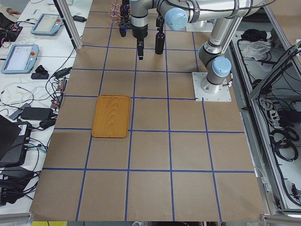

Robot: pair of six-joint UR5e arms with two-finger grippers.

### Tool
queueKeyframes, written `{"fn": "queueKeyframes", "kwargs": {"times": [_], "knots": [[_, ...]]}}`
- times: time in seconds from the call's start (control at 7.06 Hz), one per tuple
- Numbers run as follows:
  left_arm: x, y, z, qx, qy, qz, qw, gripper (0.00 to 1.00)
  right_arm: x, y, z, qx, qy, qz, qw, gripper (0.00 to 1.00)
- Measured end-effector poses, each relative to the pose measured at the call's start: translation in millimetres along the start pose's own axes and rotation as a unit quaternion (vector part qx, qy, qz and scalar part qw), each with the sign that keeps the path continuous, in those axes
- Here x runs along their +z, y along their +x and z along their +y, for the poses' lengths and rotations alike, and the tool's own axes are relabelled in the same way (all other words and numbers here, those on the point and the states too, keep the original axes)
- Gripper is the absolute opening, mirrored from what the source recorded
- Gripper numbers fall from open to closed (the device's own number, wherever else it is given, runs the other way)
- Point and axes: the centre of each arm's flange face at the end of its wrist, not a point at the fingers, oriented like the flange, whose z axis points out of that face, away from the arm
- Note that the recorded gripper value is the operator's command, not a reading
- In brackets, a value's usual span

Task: Take wine from basket and place on tray
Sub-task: 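Stand the bottle upright on the table, release, and raise the right gripper, then move the left gripper over the standing bottle's neck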

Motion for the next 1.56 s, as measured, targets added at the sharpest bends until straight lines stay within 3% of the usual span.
{"fn": "queueKeyframes", "kwargs": {"times": [0.57,0.85,1.13,1.56], "knots": [[1,14,-1,-0.007,0.0,0.013,0.9999,1.0,-68,128,-96,-0.083,0.016,0.006,0.9964,1.0],[-4,62,1,0.007,0.007,0.022,0.9997,1.0,-84,183,-126,-0.118,0.023,0.013,0.9927,1.0],[-16,154,23,0.035,0.015,0.039,0.9985,1.0,-88,212,-140,-0.143,0.02,0.015,0.9894,1.0],[-18,270,68,0.06,0.012,0.05,0.9969,1.0,-90,218,-131,-0.161,-0.004,0.002,0.987,1.0]]}}
